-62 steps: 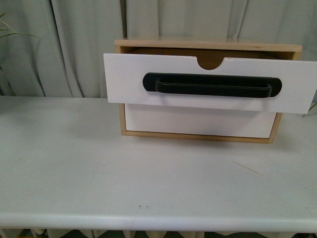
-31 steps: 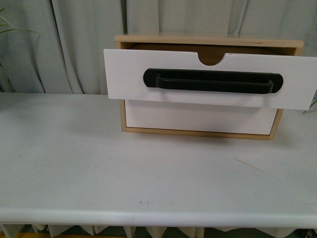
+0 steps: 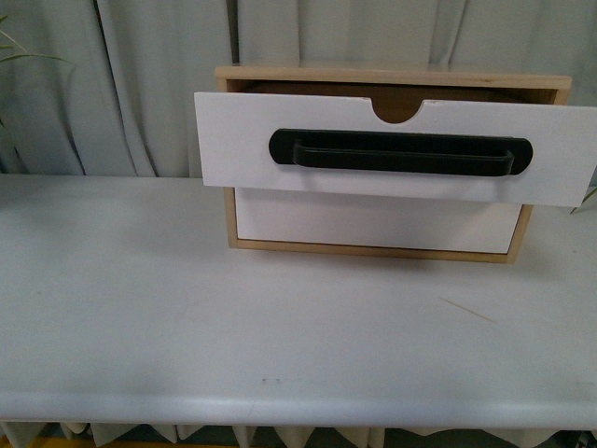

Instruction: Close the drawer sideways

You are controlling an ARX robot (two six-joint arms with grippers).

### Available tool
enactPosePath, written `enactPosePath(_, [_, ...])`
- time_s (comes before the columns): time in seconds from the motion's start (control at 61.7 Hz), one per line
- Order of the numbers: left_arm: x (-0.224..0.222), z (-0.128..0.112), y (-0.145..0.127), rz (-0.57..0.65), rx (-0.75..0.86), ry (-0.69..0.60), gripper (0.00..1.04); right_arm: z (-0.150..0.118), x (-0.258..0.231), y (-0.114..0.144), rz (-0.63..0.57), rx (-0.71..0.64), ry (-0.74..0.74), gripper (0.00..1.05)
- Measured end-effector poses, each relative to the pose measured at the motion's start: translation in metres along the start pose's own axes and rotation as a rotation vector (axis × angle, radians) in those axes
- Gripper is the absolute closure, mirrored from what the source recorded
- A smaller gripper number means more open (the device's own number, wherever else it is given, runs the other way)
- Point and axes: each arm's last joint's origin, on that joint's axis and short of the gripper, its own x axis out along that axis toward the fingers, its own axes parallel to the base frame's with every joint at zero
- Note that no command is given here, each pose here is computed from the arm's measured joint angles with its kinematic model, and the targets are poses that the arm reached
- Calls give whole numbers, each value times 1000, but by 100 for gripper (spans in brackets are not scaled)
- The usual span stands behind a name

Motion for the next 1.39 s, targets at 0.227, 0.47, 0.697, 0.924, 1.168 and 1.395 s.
enactPosePath(0.227, [29,13,-22,-59,-155,102,6,15,33,-3,63,-202,25,9])
enactPosePath(0.47, [57,22,-55,-112,-399,235,6,34,68,5,149,-460,-2,9])
enactPosePath(0.697, [73,23,-79,-128,-621,316,6,43,88,14,195,-624,-33,9])
enactPosePath(0.924, [83,25,-96,-143,-777,338,6,39,101,22,230,-683,-21,9])
enactPosePath(1.168, [93,31,-109,-194,-881,356,6,32,112,27,253,-692,-3,9])
enactPosePath(1.395, [101,28,-115,-204,-931,379,6,31,120,31,260,-706,-4,9])
